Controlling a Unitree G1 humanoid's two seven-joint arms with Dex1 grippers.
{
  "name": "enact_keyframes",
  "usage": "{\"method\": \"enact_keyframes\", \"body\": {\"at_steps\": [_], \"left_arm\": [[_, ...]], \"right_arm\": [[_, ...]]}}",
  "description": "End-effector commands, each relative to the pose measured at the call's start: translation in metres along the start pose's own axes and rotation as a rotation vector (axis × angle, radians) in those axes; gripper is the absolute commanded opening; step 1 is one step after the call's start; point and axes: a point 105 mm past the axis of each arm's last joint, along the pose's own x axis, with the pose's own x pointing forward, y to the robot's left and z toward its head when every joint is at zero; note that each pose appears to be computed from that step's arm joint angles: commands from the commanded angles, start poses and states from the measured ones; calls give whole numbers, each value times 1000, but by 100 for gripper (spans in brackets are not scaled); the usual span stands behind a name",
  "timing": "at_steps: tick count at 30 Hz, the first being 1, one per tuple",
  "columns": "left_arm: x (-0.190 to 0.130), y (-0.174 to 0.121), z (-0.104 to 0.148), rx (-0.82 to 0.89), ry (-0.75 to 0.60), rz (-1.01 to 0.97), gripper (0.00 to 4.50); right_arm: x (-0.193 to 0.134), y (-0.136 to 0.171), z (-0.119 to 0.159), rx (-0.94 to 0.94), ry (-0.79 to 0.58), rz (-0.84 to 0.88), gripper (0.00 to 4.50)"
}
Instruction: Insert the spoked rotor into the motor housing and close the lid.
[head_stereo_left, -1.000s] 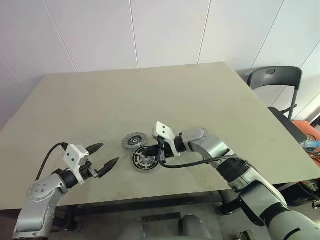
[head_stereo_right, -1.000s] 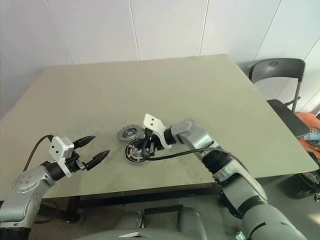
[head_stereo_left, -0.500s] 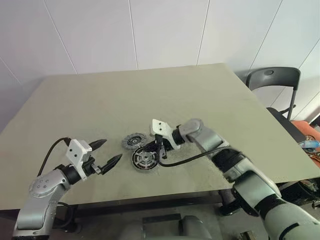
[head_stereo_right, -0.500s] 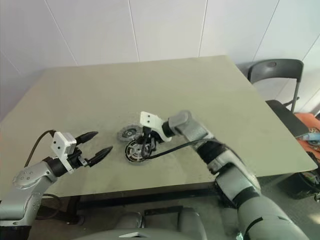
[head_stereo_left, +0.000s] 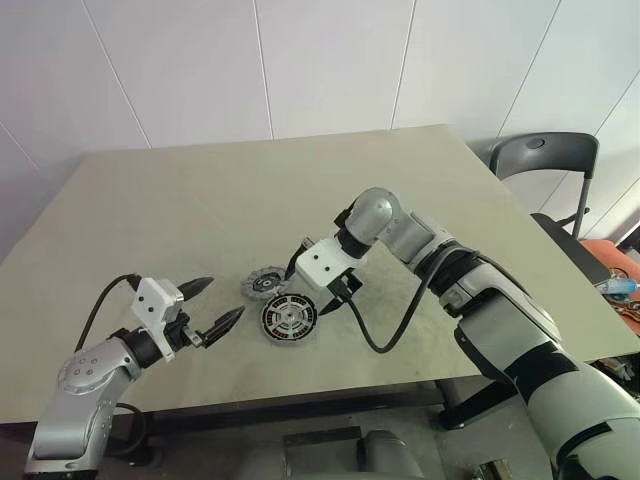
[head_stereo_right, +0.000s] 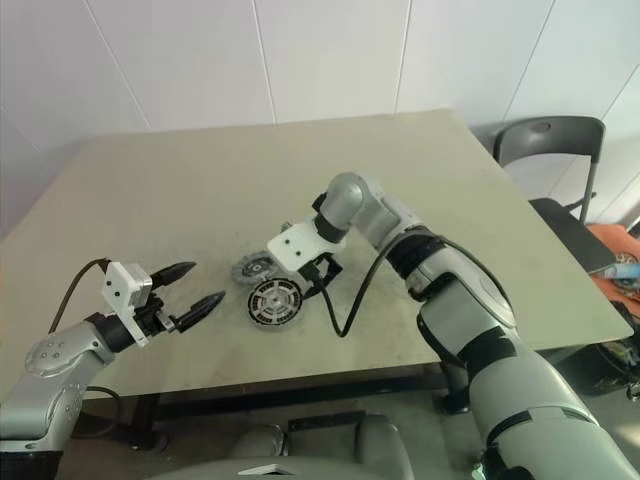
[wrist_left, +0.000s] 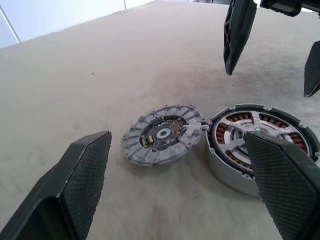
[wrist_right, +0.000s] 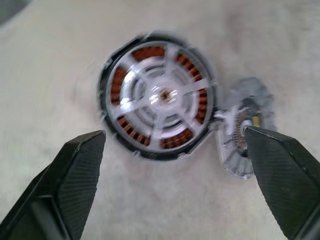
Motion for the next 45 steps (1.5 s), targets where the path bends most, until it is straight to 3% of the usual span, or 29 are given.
{"method": "enact_keyframes", "body": {"at_steps": [1, 5, 22, 25, 36, 45], "left_arm": [[-5, 3, 9, 41, -35, 20, 450], [-9, 3, 5, 40, -32, 31, 450], [-14, 6, -5, 38, -39, 38, 450], [-14, 6, -6, 39, -41, 39, 450], [-7, 4, 3, 48, -54, 30, 450], [-8, 7, 7, 51, -54, 38, 450]], "right_arm": [[-1, -2, 4, -143, 50, 44, 447], [2, 9, -2, -258, 93, 83, 447], [17, 23, -12, -278, 98, 123, 447], [19, 24, -13, -276, 101, 125, 388], [29, 18, -2, -168, 42, 94, 15], [28, 1, 21, 70, -1, 13, 7]]}}
